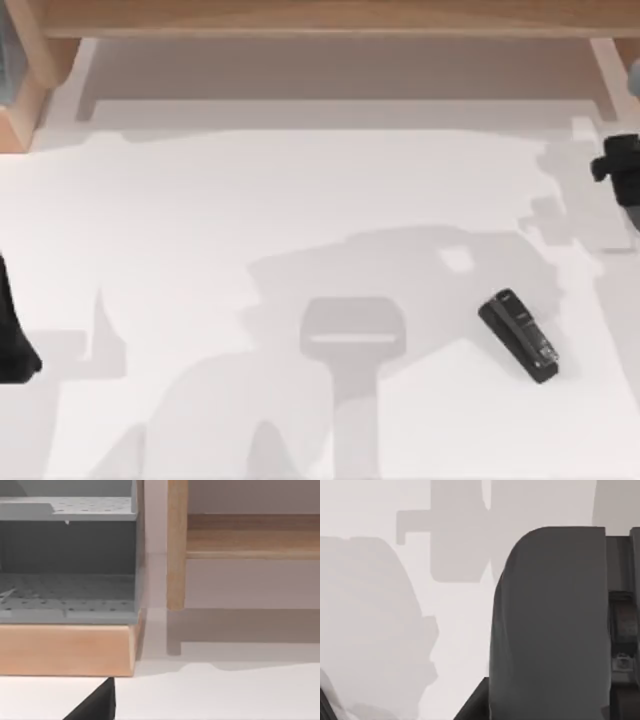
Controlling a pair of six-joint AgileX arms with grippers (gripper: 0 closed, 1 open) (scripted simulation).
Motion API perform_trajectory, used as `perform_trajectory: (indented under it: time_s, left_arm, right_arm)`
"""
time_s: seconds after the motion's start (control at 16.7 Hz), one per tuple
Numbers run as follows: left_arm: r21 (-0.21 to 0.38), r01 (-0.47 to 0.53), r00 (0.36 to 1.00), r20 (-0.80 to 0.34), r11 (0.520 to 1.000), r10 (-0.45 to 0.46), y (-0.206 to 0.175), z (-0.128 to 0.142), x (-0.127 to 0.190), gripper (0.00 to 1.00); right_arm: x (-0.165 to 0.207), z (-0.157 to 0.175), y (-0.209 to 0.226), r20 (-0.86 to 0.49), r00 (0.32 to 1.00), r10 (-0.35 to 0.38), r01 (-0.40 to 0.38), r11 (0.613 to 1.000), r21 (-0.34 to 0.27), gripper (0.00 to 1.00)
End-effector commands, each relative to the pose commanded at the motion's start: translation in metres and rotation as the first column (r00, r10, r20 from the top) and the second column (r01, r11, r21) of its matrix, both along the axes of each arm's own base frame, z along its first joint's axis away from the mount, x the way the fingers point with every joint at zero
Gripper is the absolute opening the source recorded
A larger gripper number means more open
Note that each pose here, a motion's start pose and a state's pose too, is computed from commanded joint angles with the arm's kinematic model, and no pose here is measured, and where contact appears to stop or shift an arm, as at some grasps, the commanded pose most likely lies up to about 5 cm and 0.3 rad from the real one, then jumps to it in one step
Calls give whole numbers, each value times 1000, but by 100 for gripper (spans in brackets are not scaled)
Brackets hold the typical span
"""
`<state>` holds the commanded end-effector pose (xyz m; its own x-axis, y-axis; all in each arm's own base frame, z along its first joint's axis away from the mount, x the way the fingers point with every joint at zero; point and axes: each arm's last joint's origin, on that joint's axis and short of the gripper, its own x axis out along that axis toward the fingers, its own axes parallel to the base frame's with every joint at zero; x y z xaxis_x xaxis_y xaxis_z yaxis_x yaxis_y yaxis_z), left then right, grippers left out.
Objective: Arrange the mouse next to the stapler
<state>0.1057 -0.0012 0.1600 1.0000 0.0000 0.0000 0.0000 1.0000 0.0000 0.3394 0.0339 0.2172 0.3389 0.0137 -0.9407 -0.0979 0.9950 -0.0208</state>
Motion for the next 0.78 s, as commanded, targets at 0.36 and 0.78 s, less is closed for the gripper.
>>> perform_trajectory:
  time_s: [0.36, 0.78]
  left_arm:
    - [0, 0, 1000, 0, 1000, 0, 0, 0, 0, 100]
    - [0, 0, 1000, 0, 1000, 0, 0, 0, 0, 100]
  right_arm:
    - [-45, -58, 11, -215, 972, -92, 94, 996, 0, 0]
    - [-50, -65, 10, -243, 964, -108, 110, 994, -5, 0]
